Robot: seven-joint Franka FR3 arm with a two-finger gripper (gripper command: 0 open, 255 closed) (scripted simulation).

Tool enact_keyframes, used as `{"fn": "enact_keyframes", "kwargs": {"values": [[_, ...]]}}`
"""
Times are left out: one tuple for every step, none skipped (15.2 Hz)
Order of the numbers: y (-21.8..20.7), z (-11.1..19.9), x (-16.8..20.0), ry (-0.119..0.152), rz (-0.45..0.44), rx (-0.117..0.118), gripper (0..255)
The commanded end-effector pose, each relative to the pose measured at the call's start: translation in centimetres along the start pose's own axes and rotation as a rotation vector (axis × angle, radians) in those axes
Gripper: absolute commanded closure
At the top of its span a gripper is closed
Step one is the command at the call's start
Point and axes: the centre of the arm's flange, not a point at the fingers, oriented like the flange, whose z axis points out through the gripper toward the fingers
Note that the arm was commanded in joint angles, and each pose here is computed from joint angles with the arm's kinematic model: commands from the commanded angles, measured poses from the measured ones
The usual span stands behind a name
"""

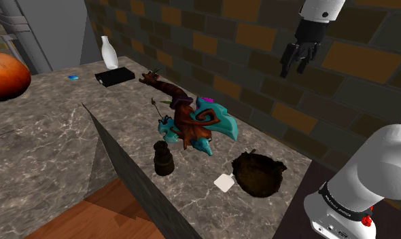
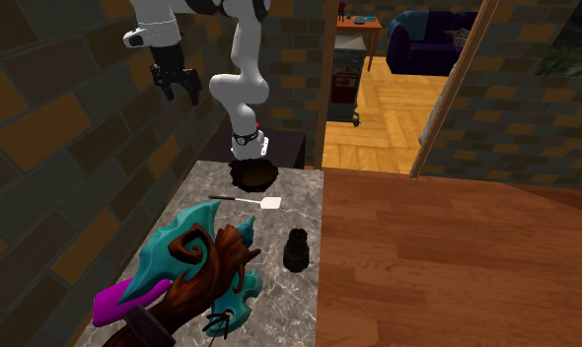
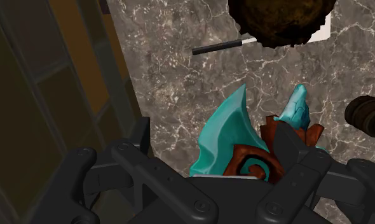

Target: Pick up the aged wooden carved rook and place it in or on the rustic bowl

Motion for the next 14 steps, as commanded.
{"fn": "enact_keyframes", "kwargs": {"values": [[0.0,0.0,0.0,0.000,0.000,0.000,0],[-1.1,0.6,0.4,-0.001,-0.001,-0.002,0],[-2.2,1.2,0.9,-0.003,-0.002,-0.004,0],[-3.4,1.8,1.3,-0.004,-0.003,-0.006,0],[-4.5,2.4,1.7,-0.005,-0.003,-0.008,0],[-5.6,3.1,2.2,-0.006,-0.004,-0.010,0],[-6.7,3.7,2.6,-0.008,-0.005,-0.012,0],[-7.9,4.3,3.0,-0.009,-0.006,-0.013,0],[-9.0,4.9,3.4,-0.010,-0.007,-0.015,0],[-10.1,5.6,3.9,-0.011,-0.008,-0.017,0],[-11.2,6.2,4.3,-0.013,-0.008,-0.019,0],[-12.3,6.8,4.7,-0.014,-0.009,-0.021,0],[-13.4,7.5,5.1,-0.015,-0.010,-0.023,0],[-14.6,8.1,5.5,-0.017,-0.011,-0.025,0]]}}
